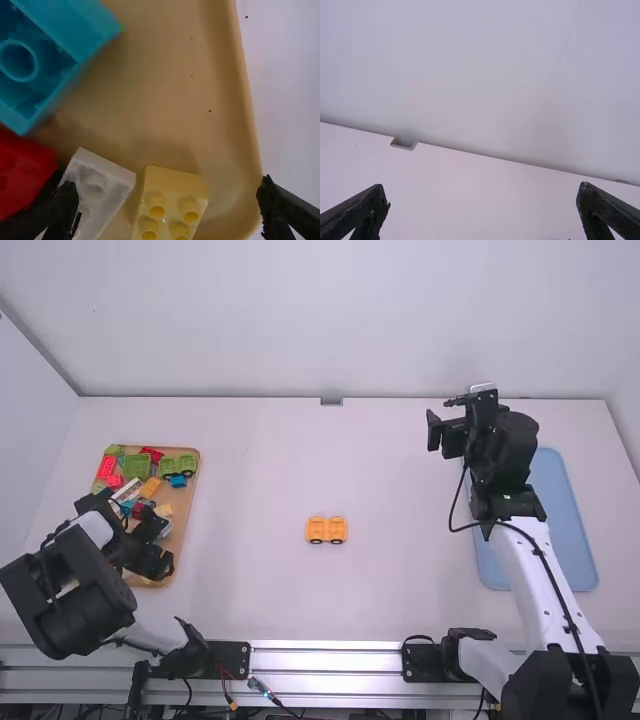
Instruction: Assemble lego blocks to make yellow taxi
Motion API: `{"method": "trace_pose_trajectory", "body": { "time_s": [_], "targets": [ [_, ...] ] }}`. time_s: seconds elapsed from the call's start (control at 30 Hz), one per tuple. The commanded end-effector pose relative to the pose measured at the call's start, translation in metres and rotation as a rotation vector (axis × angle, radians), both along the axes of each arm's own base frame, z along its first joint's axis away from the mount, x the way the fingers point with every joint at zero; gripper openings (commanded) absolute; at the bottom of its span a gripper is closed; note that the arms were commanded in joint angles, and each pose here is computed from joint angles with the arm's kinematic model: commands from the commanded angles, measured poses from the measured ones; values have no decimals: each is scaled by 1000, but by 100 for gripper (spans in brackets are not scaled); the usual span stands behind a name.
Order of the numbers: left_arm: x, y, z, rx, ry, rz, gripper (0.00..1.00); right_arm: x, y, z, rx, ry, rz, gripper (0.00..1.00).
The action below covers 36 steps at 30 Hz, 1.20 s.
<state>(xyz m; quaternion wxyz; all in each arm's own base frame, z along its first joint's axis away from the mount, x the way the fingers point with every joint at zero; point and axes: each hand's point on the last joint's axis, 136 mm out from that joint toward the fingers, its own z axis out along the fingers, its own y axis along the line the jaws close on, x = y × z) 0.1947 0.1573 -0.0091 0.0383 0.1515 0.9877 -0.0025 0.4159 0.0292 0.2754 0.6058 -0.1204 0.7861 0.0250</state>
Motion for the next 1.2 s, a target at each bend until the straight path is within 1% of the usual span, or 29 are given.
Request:
{"method": "trace_pose_trajectory", "body": {
  "time_s": [0.0,0.03,0.1,0.27,0.3,0.33,0.6,0.77,0.87,0.97,1.07,1.17],
  "targets": [
    [-4,1,-1,0,28,-12,78,4,-1,19,3,-40,-2,99],
    [-4,0,-1,-1,32,-15,74,4,0,19,5,-40,3,99],
    [-4,0,0,0,36,-15,71,4,0,19,5,-39,3,99],
    [-5,2,-1,2,32,-8,75,4,0,19,5,-40,4,99],
    [-4,2,-1,6,28,-9,79,4,0,19,5,-40,3,99],
    [-2,3,-1,12,23,-15,81,4,0,19,5,-41,3,99],
    [2,12,1,59,19,-18,80,4,1,18,5,-38,5,99],
    [1,14,9,85,12,-19,77,4,6,20,5,-45,16,99],
    [3,8,15,66,4,-41,76,4,6,22,5,-53,16,99],
    [4,-4,24,2,-8,-60,76,4,6,22,12,-53,15,99],
    [1,-10,27,-37,-1,-58,76,4,6,22,12,-50,15,99],
    [2,-10,23,-31,-9,-62,76,4,6,21,12,-49,15,99]
  ]
}}
